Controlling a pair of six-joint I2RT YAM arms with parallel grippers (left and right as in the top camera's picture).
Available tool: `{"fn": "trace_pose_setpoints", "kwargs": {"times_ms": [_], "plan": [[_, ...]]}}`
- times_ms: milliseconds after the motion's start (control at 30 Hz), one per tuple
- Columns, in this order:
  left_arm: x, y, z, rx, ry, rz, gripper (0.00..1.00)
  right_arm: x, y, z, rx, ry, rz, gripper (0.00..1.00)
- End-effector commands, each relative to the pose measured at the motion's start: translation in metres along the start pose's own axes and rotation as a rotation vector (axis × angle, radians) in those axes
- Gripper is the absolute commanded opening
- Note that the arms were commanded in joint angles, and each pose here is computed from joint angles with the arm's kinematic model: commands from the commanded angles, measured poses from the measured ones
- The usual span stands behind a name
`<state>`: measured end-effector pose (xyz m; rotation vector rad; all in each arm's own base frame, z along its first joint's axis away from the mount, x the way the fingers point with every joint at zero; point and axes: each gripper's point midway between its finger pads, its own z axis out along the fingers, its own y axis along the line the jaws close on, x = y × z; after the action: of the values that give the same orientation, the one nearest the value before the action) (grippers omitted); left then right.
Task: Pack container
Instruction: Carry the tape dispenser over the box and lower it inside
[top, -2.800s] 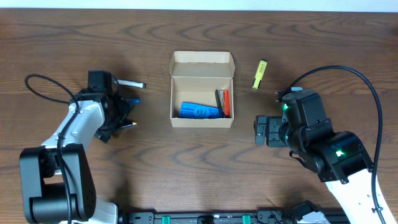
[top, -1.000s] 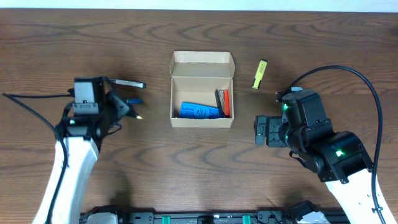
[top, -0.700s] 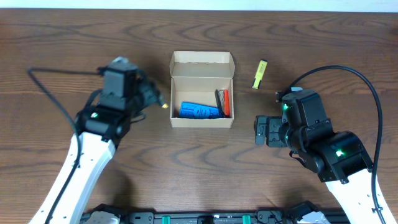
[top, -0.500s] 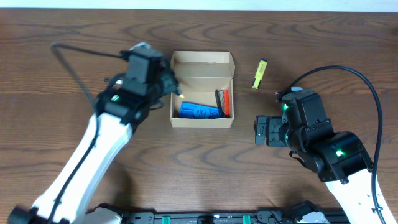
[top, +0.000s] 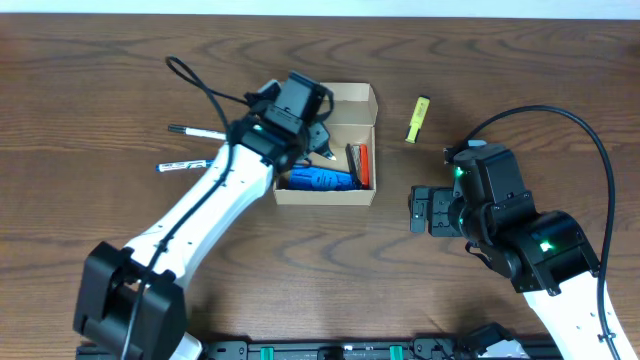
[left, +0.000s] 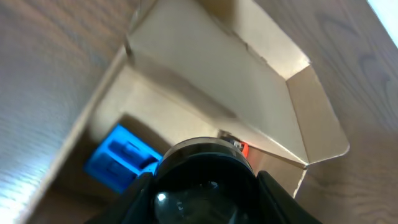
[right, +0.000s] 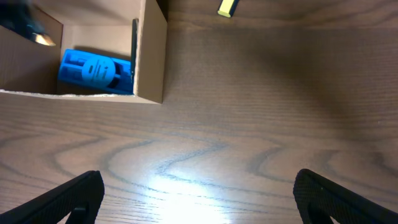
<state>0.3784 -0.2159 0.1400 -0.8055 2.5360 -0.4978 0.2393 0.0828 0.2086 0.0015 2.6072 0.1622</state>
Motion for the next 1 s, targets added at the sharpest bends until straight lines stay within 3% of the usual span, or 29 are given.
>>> {"fn": "trace_pose_setpoints", "kwargs": {"times_ms": [0,300,967], "plan": [[0.001,-0.007,0.003,-0.008,-0.03,-0.121,0.06,0.0,-0.004,-0.001,0.012,-0.009,-0.005,0.99],[0.019,0.014,0.025,-0.118,-0.004,-0.328,0.06,0.0,-0.004,-0.001,0.013,-0.009,-0.005,0.99],[0.022,0.034,0.027,-0.204,-0.024,-0.367,0.06,0.0,-0.004,-0.001,0.013,-0.009,-0.005,0.99]]}}
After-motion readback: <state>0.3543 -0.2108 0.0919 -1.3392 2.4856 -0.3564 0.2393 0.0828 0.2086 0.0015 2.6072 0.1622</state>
